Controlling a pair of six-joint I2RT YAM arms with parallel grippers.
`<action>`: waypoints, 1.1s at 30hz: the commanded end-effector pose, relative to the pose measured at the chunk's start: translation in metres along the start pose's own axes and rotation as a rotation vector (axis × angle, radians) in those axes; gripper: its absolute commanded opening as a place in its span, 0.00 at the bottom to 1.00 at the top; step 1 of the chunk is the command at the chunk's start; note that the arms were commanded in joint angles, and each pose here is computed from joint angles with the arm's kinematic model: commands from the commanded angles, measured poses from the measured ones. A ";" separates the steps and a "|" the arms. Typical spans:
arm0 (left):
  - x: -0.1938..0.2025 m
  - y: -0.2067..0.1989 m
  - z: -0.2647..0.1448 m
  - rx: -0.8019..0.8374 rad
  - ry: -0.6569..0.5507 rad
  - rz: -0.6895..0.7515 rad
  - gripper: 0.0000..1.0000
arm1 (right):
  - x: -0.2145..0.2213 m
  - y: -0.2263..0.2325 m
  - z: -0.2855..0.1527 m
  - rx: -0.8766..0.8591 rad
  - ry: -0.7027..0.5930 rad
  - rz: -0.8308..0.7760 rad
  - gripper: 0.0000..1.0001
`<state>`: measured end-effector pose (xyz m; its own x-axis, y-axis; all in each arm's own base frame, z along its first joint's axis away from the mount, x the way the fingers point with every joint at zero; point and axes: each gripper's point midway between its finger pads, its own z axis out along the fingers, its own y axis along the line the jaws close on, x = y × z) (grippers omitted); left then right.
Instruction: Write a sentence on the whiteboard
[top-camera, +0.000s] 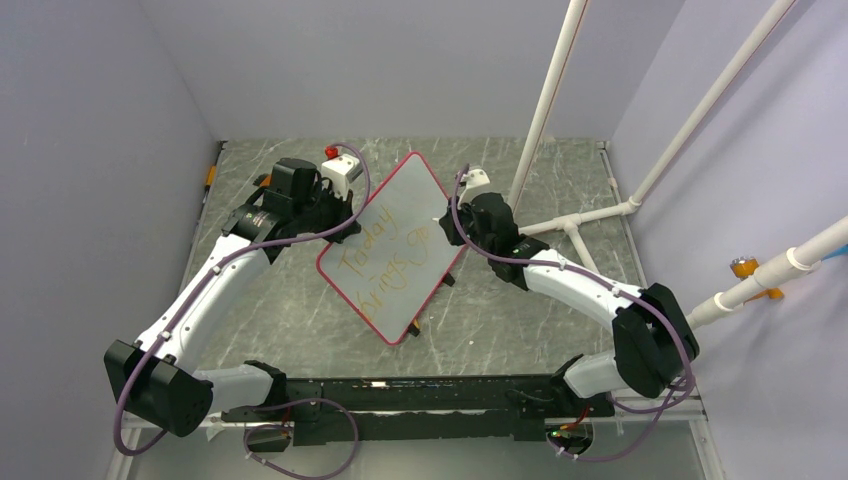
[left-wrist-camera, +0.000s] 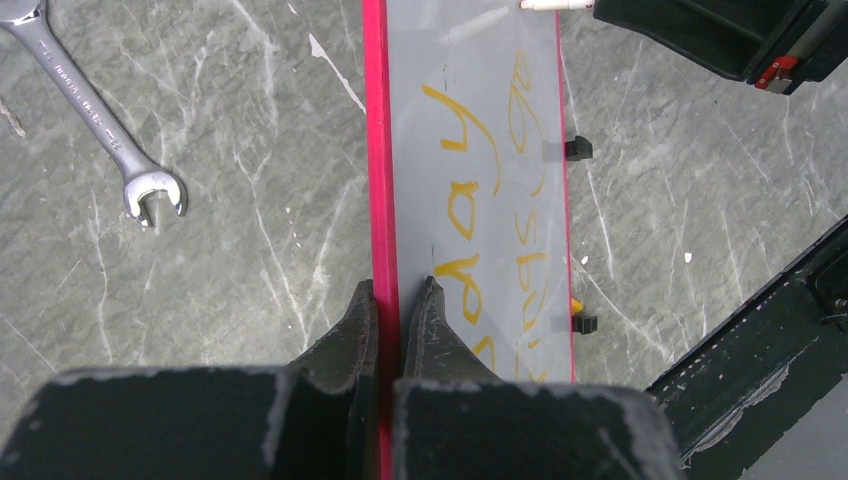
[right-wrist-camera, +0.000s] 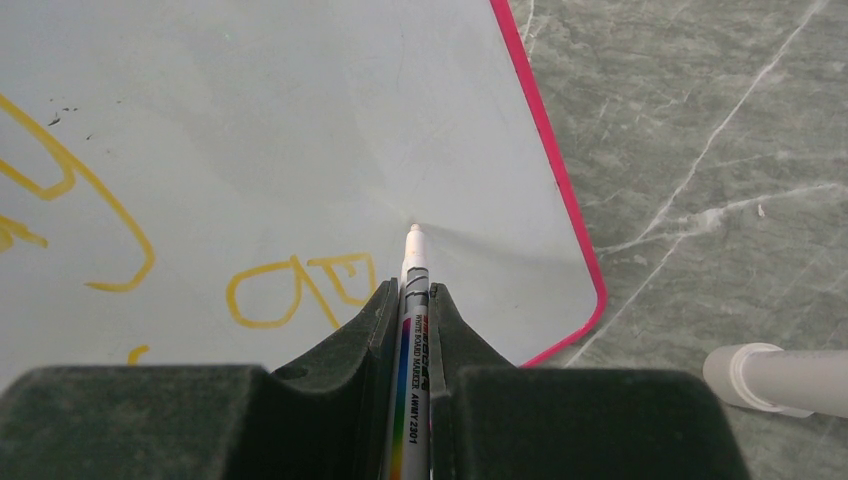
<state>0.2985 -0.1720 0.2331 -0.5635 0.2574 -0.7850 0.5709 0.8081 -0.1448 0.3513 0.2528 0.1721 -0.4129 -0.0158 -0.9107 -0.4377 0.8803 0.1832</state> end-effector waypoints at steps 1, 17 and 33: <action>0.034 0.043 0.000 -0.184 0.145 0.132 0.00 | -0.036 0.008 0.003 -0.031 -0.095 0.024 0.00; 0.034 0.043 0.000 -0.183 0.146 0.132 0.00 | -0.035 0.012 0.008 -0.049 -0.083 0.025 0.00; 0.033 0.042 -0.002 -0.184 0.139 0.134 0.00 | -0.020 0.027 0.014 -0.136 -0.017 0.007 0.00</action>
<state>0.2978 -0.1707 0.2319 -0.5712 0.2554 -0.7801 0.5642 0.8125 -0.1470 0.3592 0.2639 0.1763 -0.4186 -0.0116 -0.9081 -0.4727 0.8565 0.2070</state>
